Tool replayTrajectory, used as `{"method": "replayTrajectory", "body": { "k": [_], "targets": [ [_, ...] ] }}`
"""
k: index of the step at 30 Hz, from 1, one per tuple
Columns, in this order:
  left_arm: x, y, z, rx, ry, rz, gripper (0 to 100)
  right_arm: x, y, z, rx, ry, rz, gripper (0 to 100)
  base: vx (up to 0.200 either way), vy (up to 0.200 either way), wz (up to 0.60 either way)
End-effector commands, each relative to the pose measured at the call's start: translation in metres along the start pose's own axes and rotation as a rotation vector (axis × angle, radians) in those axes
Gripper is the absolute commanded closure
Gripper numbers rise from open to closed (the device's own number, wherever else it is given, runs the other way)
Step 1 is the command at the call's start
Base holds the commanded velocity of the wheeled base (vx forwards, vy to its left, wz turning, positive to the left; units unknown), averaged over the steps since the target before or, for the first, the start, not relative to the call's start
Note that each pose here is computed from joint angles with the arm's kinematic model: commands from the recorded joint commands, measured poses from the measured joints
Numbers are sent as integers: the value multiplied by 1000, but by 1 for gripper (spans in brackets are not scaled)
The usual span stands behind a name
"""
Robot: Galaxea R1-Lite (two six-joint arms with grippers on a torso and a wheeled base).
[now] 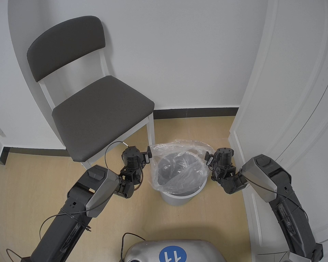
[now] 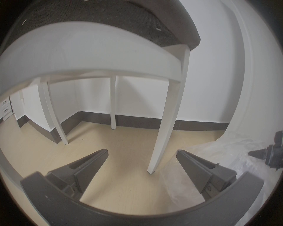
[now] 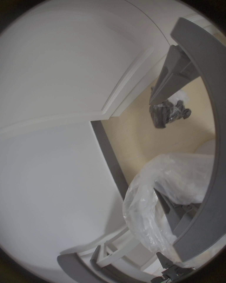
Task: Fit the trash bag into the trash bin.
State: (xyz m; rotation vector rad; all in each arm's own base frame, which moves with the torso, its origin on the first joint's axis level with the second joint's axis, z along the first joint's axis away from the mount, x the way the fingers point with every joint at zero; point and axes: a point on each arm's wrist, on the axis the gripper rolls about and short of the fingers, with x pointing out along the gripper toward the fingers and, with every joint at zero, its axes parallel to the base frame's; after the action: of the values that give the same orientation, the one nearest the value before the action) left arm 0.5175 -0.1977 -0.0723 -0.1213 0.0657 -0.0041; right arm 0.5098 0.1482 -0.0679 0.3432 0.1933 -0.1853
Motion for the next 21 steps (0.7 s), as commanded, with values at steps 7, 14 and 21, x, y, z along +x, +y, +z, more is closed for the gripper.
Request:
{"method": "replayTrajectory", "body": {
  "k": [7, 14, 21],
  "targets": [
    [0, 2, -21, 27, 62, 6, 0, 4, -7, -12, -53, 90, -67, 0, 0, 0, 0],
    [4, 13, -17, 42, 104, 30, 0, 5, -5, -11, -63, 107, -72, 0, 0, 0, 0],
    [3, 5, -1, -40, 78, 12, 0, 13, 12, 18, 34, 10, -24, 0, 0, 0, 0]
  ]
}}
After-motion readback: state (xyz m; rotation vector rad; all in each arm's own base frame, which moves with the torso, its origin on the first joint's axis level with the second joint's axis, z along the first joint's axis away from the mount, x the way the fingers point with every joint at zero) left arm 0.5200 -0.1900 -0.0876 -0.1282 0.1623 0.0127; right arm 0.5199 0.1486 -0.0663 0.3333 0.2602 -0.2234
